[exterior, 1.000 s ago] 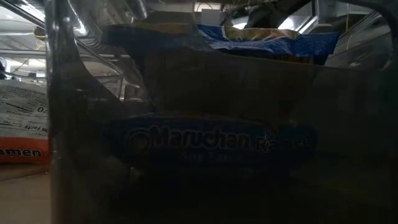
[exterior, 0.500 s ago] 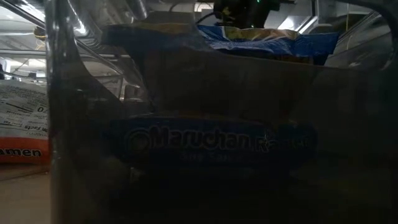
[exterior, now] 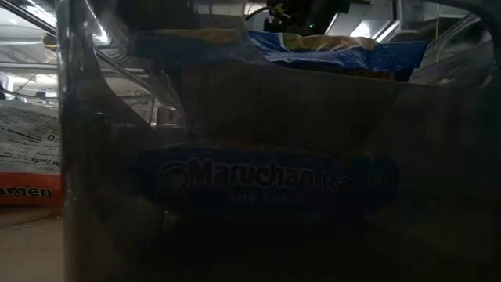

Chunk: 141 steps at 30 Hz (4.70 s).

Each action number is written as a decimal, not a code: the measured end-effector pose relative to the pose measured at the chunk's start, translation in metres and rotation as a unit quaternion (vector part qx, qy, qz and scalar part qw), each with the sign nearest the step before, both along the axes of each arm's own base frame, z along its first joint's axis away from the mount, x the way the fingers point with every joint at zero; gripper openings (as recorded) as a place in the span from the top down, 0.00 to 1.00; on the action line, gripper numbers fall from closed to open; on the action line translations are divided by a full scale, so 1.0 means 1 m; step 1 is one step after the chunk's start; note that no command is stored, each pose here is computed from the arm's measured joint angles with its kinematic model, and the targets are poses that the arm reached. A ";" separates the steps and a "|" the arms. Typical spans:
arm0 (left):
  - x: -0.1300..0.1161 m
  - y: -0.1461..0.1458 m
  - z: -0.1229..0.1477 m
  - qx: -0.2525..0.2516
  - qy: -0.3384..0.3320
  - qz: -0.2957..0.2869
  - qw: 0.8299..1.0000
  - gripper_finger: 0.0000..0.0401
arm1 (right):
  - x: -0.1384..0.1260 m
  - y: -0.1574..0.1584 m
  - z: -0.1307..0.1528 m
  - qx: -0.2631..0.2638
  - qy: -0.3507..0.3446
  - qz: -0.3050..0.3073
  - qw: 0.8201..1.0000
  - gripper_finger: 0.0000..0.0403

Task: Sort Maruchan noodles
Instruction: Put the blue noodle pack into the black bin

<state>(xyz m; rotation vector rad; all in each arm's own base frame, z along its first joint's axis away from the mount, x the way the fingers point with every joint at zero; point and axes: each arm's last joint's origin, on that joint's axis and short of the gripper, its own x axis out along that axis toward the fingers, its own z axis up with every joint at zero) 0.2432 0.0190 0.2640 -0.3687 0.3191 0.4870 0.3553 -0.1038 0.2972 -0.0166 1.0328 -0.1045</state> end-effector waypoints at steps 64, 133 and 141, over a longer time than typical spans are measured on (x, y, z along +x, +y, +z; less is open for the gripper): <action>-0.009 0.024 -0.066 -0.107 -0.052 0.132 0.984 0.42 | 0.047 -0.024 -0.032 0.033 0.031 -0.015 0.999 1.00; 0.001 0.026 -0.077 -0.146 -0.085 0.118 0.979 0.42 | 0.034 -0.044 -0.070 0.189 -0.085 -0.195 0.959 1.00; 0.002 0.026 -0.073 -0.170 -0.118 0.127 0.970 0.42 | 0.021 -0.040 -0.037 0.172 -0.119 -0.203 0.957 1.00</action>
